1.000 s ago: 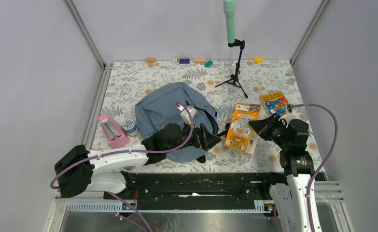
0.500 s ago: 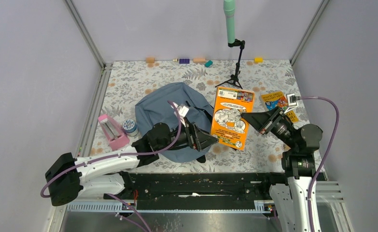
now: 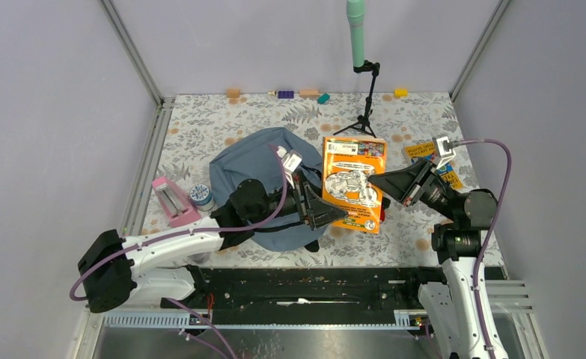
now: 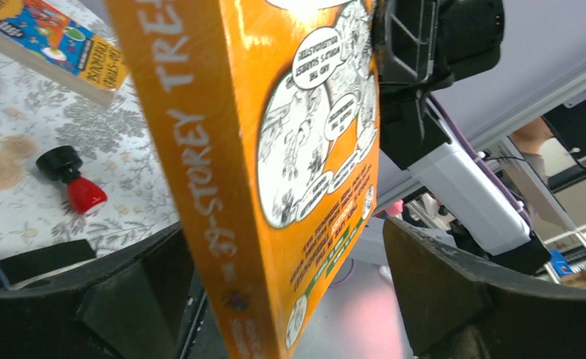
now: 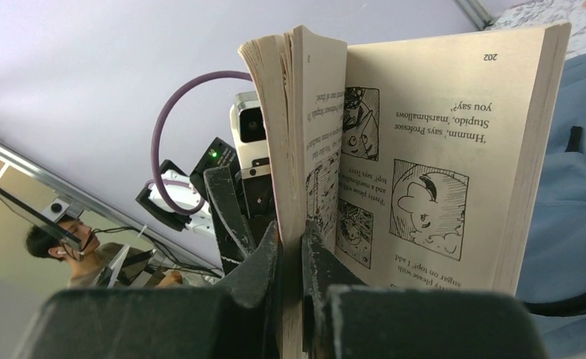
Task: Pack the student bag
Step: Pick up the book from the center of the board.
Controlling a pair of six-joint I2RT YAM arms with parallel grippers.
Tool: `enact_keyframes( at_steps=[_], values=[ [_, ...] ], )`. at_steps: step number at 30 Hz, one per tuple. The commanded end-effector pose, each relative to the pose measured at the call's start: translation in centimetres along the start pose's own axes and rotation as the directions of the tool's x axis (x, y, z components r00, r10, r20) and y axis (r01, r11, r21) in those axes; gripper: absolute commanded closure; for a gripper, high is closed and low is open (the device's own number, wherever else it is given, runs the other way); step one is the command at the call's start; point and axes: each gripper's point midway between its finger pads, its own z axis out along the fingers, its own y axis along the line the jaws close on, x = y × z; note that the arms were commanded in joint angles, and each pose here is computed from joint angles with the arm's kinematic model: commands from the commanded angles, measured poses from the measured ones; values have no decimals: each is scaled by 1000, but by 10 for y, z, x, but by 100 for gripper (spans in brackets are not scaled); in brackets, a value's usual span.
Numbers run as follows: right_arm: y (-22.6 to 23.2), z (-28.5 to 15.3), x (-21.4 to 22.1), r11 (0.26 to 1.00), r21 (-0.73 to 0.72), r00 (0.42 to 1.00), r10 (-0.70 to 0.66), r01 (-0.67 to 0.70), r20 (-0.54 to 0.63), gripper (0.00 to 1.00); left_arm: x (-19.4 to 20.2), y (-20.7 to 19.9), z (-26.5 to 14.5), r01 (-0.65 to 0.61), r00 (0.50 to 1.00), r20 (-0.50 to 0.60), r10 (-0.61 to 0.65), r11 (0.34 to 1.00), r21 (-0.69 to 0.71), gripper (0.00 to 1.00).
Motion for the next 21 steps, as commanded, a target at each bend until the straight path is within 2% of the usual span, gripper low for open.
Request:
enact_keyframes(
  at_steps=[1,6,7,8,9,11,13,17,21],
  values=[
    [22,3,-3,992,-97,996,-86,85,-2,100,-22,-41,11,-44,999,36,38,982,186,16],
    [5,5,-1,996,-53,997,-71,71,-7,100,-23,-43,8,-64,997,52,55,978,197,72],
    [-3,5,0,997,-25,998,-67,67,-6,94,-22,-42,6,-67,997,54,58,979,192,82],
    [-12,5,1,998,10,998,-61,61,-4,83,-21,-40,4,-69,997,58,60,980,185,90],
    [-23,4,2,998,52,999,-39,39,-3,67,-21,-39,2,-72,996,64,62,981,178,98],
    [-41,2,4,993,115,999,-38,37,7,35,-21,-38,-2,-81,995,73,69,982,171,100],
    [-54,1,6,987,155,999,-34,31,15,14,-22,-39,-7,-91,993,85,78,981,170,100],
    [-72,1,10,984,181,1000,-1,-3,21,2,-25,-46,-16,-132,987,114,112,973,187,100],
    [-75,3,17,989,145,1000,27,-25,-10,0,-27,-53,-20,-166,982,122,143,964,210,100]
  ],
)
